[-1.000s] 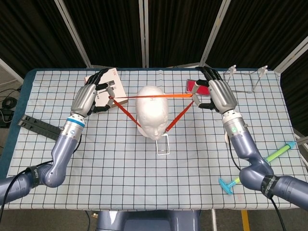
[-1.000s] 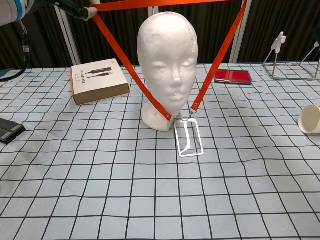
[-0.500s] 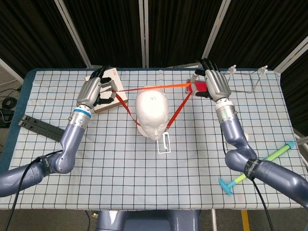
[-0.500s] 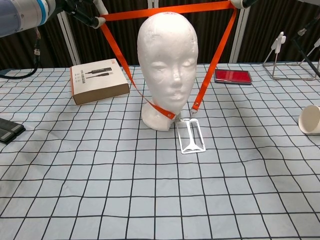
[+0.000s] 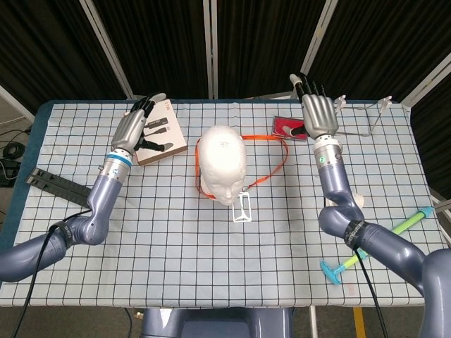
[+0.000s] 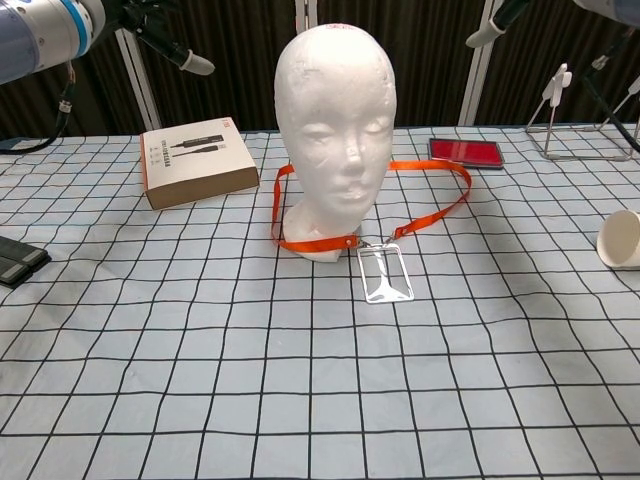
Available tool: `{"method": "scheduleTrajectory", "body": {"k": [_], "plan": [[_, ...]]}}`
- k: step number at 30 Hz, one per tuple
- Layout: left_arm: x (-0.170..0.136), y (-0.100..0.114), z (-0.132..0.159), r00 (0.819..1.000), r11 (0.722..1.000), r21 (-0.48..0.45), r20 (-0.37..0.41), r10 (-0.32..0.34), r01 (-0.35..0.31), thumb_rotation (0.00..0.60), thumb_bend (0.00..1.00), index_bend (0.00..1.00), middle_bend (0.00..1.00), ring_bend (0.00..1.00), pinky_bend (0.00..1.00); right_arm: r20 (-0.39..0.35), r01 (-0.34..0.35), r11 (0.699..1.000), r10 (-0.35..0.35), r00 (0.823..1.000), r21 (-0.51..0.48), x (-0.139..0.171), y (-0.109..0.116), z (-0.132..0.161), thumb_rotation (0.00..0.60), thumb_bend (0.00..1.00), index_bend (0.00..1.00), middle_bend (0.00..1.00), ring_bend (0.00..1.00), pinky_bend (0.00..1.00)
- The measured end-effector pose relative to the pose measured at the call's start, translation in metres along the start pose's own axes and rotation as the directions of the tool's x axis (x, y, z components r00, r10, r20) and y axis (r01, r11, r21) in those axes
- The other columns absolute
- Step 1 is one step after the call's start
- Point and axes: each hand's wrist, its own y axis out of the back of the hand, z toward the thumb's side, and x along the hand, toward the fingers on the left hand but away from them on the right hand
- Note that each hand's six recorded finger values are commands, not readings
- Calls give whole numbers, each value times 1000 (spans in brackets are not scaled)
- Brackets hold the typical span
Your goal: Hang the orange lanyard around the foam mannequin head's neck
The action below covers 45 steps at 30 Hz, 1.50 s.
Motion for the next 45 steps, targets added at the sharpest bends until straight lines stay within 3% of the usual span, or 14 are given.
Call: {"method": "scheduleTrajectory", "body": {"k": [2,6,9,15,20,25,28,31,36,40,45], "plan": [[-4,6,-1,1000,1000,23,14,12,-12,600,0,0,0,0,0,-7,6,1000,-6,1000,9,3,5,-1,600,128,2,0,0,0],[-16,17,-7,999,995,92,34,30,-33,600,0,0,0,0,0,-19,12,999,-11,1000,42,13,16,-9,600,496,27,0,0,0],[-30,28,-16,998,985,167,42,48,-55,600,0,0,0,0,0,-28,8,997,-6,1000,74,26,25,-20,600,664,45,0,0,0],[-69,51,-41,996,942,325,35,78,-85,600,1,0,0,0,0,-41,-12,987,19,999,163,66,47,-54,600,842,107,4,0,0],[-122,66,-68,994,882,461,-10,108,-91,600,1,0,0,0,0,-51,-70,977,81,995,199,108,52,-80,600,943,181,77,0,0],[-181,76,-93,986,846,527,-88,144,-77,600,1,0,0,0,0,-77,-161,963,181,980,214,142,33,-90,600,989,217,118,0,6],[-210,80,-104,977,822,566,-137,165,-60,600,1,0,0,0,0,-104,-242,942,271,957,231,163,12,-91,600,1000,226,135,1,29],[-235,82,-109,967,795,605,-171,186,-46,600,1,0,0,0,0,-129,-333,909,372,919,251,185,-15,-89,600,1000,244,172,21,48],[-266,77,-113,957,808,589,-222,187,-20,600,3,0,0,0,0,-172,-419,881,458,872,221,203,-56,-71,600,1000,261,222,43,56],[-270,76,-117,956,827,562,-228,186,-27,600,3,0,0,0,0,-217,-459,868,492,843,188,210,-83,-49,600,1000,262,218,43,49],[-271,78,-122,956,829,557,-222,194,-38,600,3,0,0,0,0,-275,-489,858,514,812,158,214,-112,-18,600,1000,262,215,44,46]]}}
